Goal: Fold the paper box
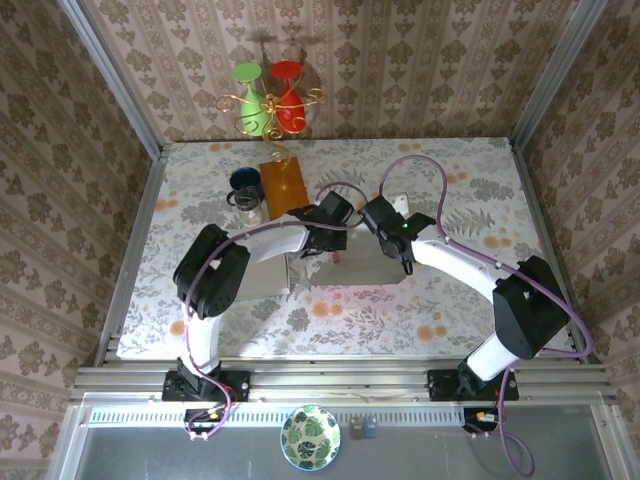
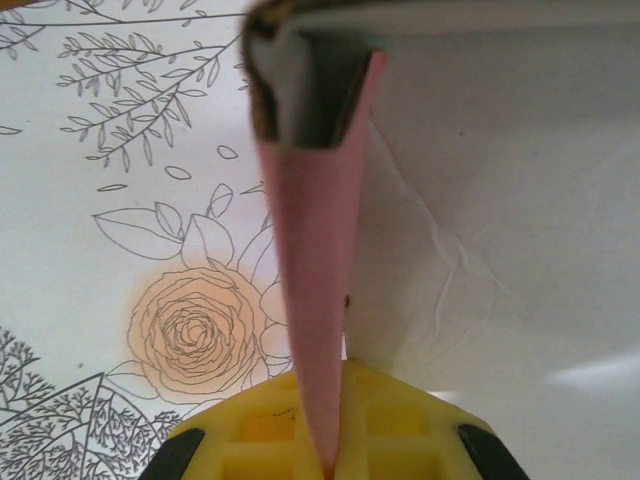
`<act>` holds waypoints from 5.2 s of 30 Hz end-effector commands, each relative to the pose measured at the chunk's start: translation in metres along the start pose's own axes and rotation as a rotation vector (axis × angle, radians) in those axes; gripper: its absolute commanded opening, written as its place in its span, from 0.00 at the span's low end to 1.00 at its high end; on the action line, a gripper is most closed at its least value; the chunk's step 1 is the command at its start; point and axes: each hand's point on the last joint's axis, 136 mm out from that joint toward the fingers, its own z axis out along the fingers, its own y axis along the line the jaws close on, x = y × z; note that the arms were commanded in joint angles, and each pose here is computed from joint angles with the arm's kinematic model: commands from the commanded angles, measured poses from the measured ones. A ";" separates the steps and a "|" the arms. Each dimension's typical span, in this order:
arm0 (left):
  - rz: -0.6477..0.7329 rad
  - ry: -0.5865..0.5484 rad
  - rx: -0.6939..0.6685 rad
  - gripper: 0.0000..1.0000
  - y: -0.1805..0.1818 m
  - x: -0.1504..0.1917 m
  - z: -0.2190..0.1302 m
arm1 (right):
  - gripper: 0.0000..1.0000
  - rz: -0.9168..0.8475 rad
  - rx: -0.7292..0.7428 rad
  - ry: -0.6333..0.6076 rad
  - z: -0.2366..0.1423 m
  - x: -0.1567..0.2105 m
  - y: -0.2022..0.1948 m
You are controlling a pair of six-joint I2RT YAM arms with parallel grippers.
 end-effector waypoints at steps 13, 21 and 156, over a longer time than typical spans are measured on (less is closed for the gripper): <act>-0.010 -0.018 -0.118 0.21 0.023 0.010 -0.013 | 0.00 0.013 0.048 -0.031 -0.004 -0.001 -0.006; -0.025 0.005 -0.077 0.08 0.022 0.007 -0.009 | 0.00 0.011 0.041 -0.033 -0.005 -0.002 -0.004; 0.113 -0.440 0.627 0.41 -0.043 -0.029 -0.197 | 0.53 0.156 -0.810 0.350 -0.112 -0.028 0.045</act>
